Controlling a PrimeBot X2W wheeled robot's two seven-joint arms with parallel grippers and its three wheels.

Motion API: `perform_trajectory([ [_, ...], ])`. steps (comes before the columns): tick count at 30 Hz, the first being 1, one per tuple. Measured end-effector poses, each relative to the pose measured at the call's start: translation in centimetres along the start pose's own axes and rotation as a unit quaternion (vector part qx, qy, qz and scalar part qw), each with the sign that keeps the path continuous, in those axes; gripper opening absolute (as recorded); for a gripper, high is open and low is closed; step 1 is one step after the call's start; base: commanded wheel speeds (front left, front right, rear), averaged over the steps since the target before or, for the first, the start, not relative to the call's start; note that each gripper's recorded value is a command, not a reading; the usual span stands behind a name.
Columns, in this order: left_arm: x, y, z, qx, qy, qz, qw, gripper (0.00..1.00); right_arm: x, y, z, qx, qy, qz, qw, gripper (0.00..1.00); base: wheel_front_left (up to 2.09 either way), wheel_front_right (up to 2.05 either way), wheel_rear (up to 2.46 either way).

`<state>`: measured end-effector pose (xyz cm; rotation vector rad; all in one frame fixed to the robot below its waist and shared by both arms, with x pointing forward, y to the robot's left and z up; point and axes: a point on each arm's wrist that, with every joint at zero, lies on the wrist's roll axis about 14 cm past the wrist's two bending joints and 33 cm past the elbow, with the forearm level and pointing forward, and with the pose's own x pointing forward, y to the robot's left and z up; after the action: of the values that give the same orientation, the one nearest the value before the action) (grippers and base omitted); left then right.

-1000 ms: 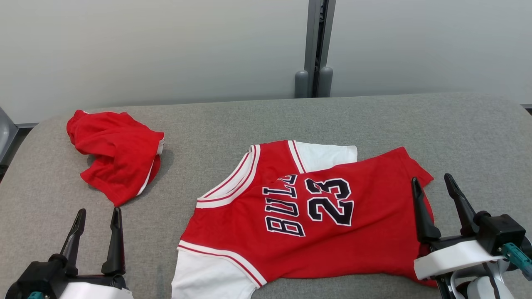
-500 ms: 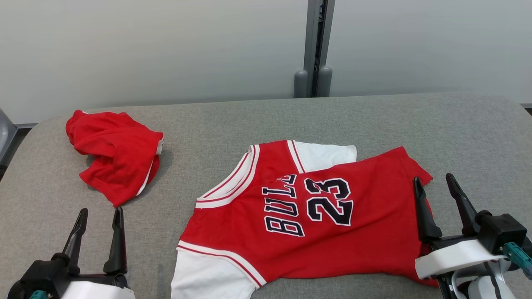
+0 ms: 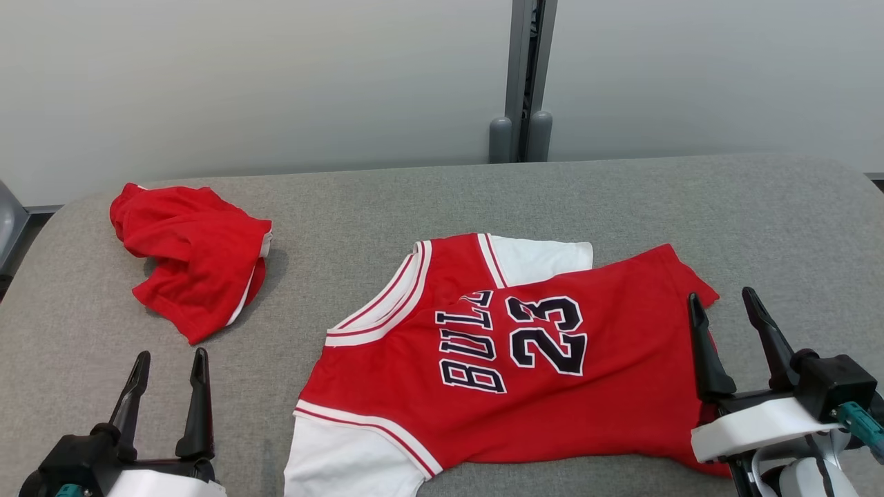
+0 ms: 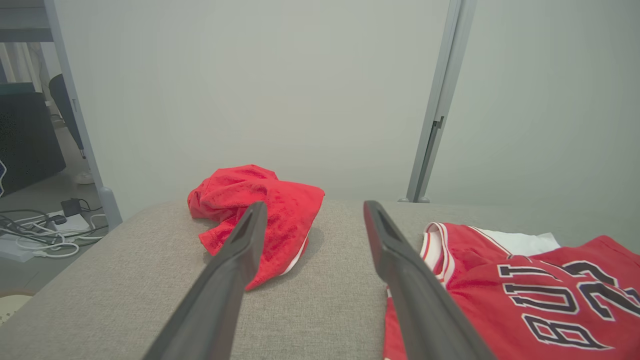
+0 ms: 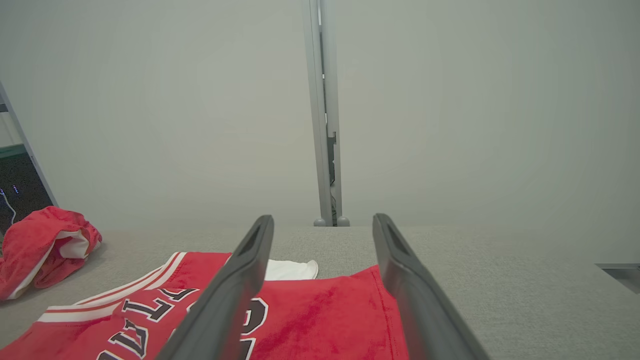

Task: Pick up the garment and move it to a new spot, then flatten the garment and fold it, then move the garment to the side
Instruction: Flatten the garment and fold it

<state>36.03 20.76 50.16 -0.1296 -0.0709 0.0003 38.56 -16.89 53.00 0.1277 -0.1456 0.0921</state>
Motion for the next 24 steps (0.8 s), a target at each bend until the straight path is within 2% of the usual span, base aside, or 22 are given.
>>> perform_trajectory([
  [8, -0.1, -0.6, -0.9, -0.006, 0.017, -0.014, 1.0, 1.0, 0.1, -1.1, 0.4, -0.011, -0.004, -0.012, 1.0, 1.0, 0.0, 0.0, 0.0],
  [12, -0.3, -0.2, -1.9, 0.001, 0.049, -0.012, 0.999, 1.0, -0.3, -2.3, -0.3, -0.019, 0.012, -0.022, 0.999, 1.0, 0.0, 0.0, 0.0],
  [19, -1.1, -0.5, -4.2, -0.019, 0.12, -0.014, 0.993, 1.0, -1.0, -3.7, -3.3, -0.01, 0.103, -0.034, 0.994, 1.0, 0.0, 0.0, 0.0],
  [24, -2.1, -0.9, -6.1, -0.035, 0.181, -0.023, 0.983, 1.0, -2.7, -4.0, -7.1, 0.001, 0.214, -0.028, 0.976, 1.0, 0.0, 0.0, 0.0],
])
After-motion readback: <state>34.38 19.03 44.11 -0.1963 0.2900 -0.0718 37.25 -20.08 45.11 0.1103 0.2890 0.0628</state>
